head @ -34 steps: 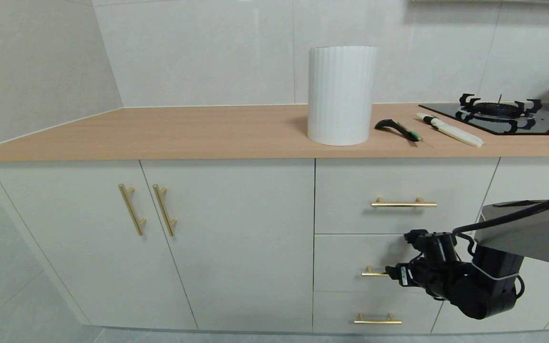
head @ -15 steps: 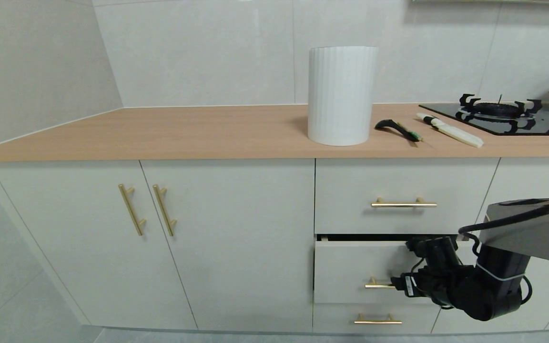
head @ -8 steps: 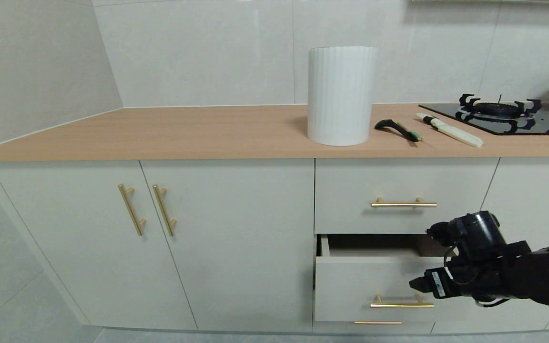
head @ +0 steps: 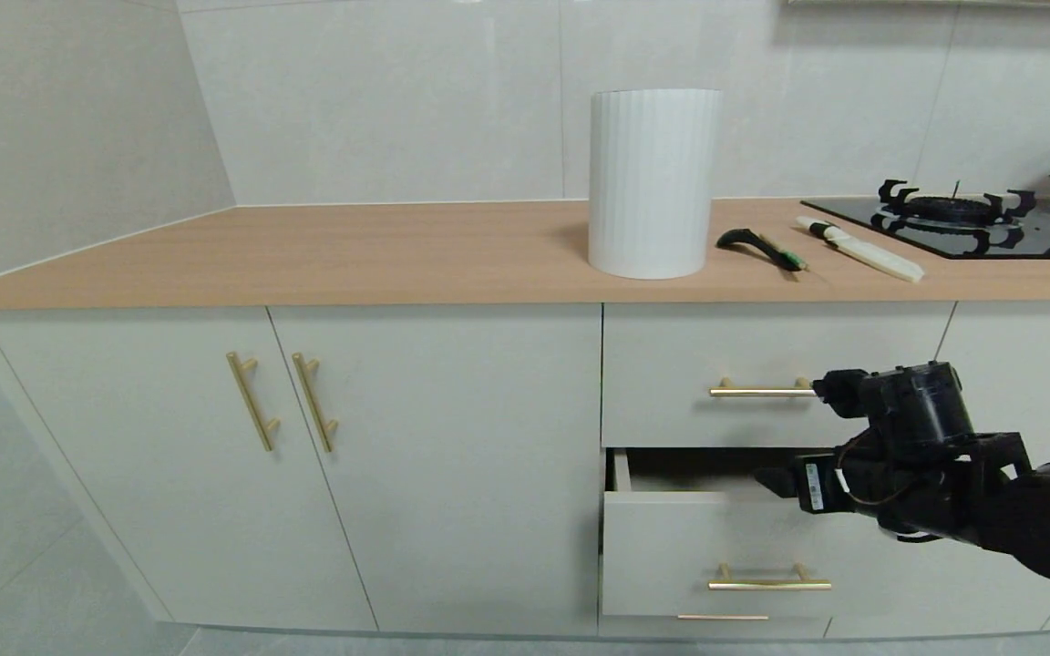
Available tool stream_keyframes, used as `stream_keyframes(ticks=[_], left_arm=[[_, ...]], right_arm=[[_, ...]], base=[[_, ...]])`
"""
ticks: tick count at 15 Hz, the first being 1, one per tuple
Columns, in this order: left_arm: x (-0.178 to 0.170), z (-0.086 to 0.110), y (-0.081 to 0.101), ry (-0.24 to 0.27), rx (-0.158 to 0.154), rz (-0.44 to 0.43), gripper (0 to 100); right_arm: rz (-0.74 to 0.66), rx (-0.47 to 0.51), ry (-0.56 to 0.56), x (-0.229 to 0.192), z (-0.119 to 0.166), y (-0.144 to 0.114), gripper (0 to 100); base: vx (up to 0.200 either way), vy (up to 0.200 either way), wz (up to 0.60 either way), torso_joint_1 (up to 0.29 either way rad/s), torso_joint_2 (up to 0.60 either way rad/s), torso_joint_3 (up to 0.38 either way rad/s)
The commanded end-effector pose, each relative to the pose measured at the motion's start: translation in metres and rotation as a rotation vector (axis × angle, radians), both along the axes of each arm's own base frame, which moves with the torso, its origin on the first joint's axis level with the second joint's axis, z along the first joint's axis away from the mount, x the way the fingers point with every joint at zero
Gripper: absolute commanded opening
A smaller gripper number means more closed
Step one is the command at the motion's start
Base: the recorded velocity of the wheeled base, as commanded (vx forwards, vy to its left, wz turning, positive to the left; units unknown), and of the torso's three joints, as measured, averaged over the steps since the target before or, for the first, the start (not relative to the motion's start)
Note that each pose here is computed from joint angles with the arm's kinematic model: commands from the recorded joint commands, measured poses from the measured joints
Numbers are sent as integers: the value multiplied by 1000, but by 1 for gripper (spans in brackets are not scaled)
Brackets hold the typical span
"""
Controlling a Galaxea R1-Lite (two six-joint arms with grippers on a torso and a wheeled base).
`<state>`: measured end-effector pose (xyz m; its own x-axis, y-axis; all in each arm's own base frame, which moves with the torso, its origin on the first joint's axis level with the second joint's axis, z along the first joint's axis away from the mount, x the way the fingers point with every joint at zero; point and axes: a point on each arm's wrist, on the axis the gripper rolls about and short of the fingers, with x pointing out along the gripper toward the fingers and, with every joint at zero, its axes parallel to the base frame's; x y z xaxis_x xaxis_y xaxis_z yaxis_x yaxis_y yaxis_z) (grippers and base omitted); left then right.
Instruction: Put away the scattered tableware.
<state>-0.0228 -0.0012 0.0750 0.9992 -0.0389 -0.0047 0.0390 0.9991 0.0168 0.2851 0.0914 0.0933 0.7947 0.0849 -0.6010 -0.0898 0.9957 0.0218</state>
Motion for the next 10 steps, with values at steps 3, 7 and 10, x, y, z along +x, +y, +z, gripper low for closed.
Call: stream_keyframes(ticks=[3,7,10], left_arm=[[0,0,0,0,0,1,100],[0,0,0,0,0,1,100],[0,0,0,0,0,1,100]], right_arm=[[-21,-16,26,15,-44,12,100],[-38,-17,1,25,-61,14,100],[-48,-24,-8,27,-66,15,100]], base=[[0,0,0,0,0,0],[0,0,0,0,0,0],[0,0,0,0,0,0]])
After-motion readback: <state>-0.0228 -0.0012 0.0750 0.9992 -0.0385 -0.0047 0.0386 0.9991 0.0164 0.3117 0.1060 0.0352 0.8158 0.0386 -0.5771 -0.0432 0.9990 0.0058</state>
